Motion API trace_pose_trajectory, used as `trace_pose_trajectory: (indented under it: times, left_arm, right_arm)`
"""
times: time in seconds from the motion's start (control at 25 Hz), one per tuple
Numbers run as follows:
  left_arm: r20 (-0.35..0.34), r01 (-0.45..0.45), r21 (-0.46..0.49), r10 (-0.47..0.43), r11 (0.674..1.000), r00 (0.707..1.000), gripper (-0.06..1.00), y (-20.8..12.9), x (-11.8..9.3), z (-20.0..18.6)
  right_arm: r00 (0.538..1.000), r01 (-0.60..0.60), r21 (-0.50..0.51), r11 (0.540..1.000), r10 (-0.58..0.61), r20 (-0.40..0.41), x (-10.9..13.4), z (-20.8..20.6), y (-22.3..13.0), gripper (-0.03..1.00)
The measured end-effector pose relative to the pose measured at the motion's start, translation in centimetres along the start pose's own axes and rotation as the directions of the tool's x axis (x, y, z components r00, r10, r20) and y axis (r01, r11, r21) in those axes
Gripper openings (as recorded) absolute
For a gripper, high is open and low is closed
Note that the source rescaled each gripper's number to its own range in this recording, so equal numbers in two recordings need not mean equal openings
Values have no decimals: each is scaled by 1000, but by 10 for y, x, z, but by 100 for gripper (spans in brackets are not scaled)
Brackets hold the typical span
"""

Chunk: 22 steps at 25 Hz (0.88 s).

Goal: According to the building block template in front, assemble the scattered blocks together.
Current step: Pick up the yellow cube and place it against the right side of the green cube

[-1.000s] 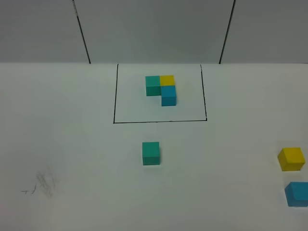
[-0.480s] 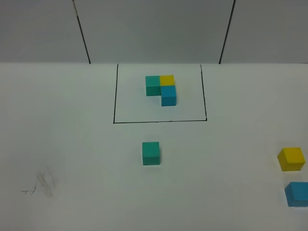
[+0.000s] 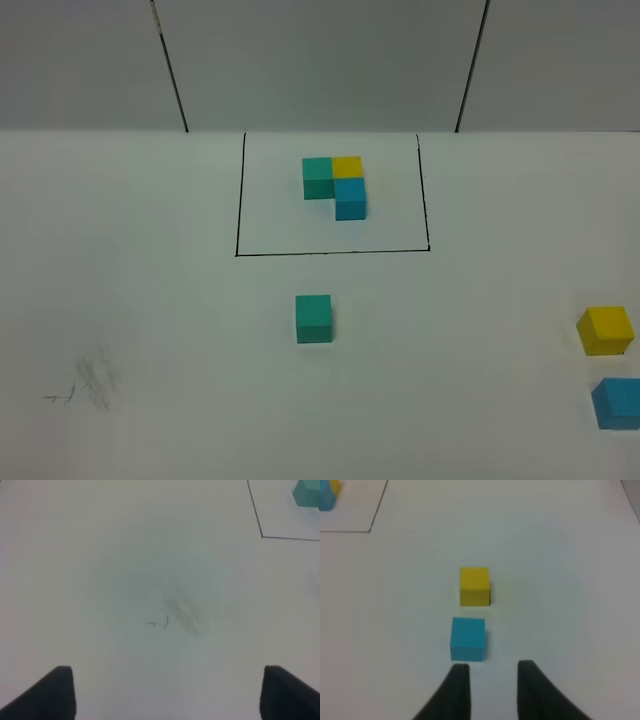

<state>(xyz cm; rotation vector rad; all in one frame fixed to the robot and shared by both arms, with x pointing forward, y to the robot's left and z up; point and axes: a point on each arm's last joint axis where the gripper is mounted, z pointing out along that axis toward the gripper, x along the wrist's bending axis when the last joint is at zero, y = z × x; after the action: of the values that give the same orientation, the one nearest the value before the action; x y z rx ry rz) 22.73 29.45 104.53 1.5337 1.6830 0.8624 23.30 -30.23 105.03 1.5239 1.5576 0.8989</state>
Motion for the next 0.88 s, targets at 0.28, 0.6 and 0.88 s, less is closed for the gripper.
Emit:
trace_pose_trajectory:
  times: [0.28, 0.6, 0.88]
  left_arm:
    - [0, 0, 1, 0, 1000, 1000, 64, 0, 0, 0]
    - [0, 0, 0, 0, 1000, 1000, 64, 0, 0, 0]
    - [0, 0, 0, 0, 1000, 1000, 64, 0, 0, 0]
  right_arm:
    - [1000, -9, 0, 1000, 9, 1, 0, 0, 0, 0]
    - [999, -17, -1, 1000, 17, 35, -3, 2, 5, 29]
    - [1000, -1, 185, 983, -1, 6, -1, 46, 51, 96]
